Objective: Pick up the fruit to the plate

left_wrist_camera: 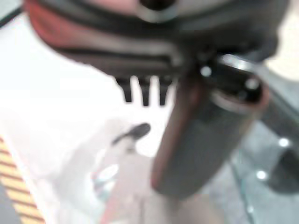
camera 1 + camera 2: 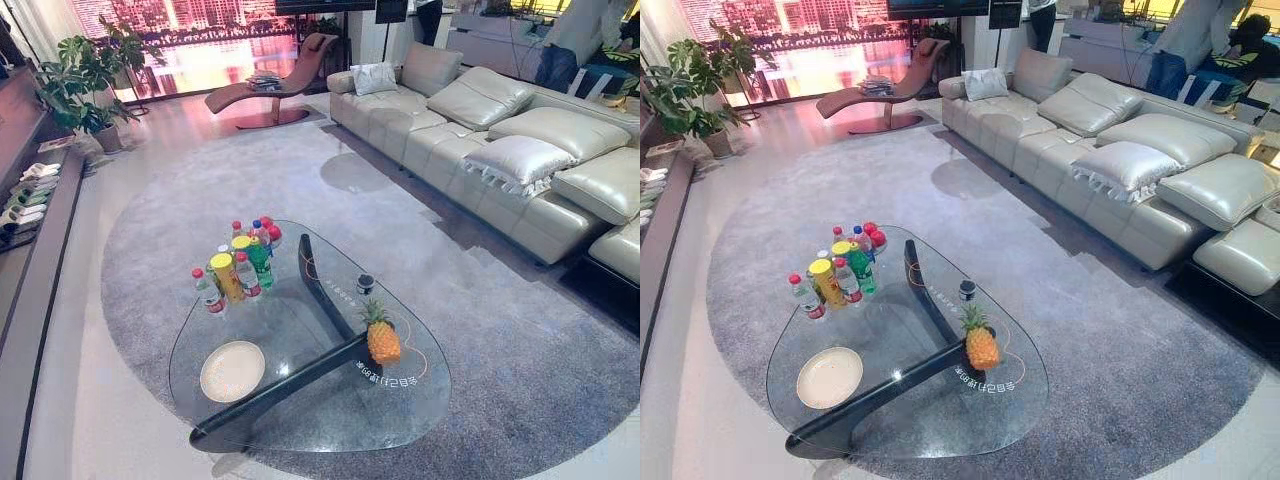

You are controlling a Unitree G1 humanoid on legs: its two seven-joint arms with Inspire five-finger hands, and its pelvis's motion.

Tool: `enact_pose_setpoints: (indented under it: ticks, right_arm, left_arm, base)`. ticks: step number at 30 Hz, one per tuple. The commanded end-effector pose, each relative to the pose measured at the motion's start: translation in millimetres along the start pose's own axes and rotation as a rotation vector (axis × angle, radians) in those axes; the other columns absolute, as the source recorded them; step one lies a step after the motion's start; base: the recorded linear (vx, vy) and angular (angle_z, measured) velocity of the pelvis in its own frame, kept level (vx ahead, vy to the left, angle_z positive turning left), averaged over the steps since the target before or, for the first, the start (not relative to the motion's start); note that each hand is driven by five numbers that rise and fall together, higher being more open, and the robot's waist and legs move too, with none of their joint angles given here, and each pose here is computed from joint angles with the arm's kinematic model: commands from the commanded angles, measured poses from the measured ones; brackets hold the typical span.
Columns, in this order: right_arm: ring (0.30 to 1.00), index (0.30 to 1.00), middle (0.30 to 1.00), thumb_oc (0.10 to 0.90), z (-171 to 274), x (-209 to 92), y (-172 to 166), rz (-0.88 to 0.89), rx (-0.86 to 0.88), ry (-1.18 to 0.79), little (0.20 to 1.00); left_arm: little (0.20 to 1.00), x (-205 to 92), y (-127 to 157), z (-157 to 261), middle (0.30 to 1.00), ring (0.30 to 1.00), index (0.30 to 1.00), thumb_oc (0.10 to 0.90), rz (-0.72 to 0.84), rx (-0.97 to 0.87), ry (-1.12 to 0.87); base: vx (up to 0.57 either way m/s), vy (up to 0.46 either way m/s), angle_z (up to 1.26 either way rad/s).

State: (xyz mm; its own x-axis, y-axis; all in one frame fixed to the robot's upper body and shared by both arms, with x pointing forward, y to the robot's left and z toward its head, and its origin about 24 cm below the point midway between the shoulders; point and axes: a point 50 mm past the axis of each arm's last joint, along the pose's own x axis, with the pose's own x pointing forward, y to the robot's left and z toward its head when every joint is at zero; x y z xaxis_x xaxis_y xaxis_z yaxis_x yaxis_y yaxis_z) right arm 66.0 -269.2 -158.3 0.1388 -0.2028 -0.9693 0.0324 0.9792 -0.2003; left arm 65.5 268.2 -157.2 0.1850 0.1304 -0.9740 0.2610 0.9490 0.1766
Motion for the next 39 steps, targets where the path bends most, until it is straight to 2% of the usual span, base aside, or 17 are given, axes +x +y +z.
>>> enact_pose_setpoints:
  ticks: [1, 39]
  right_arm:
    - [0.900, 0.900, 0.900, 0.800, 13, 0, 7, 0.011, 0.018, 0.005, 0.900]
    - [0.900, 0.900, 0.900, 0.800, 16, -1, -1, -0.008, -0.007, 0.009, 0.900]
  left_arm:
    - [0.900, 4, -12, 31, 0.900, 0.900, 0.900, 0.800, -0.059, -0.021, -0.051]
    - [0.900, 4, -12, 29, 0.900, 0.900, 0.900, 0.800, -0.040, -0.086, -0.061]
  base:
    - [0.06, 0.035, 0.14]
    - [0.00, 0.002, 0.00]
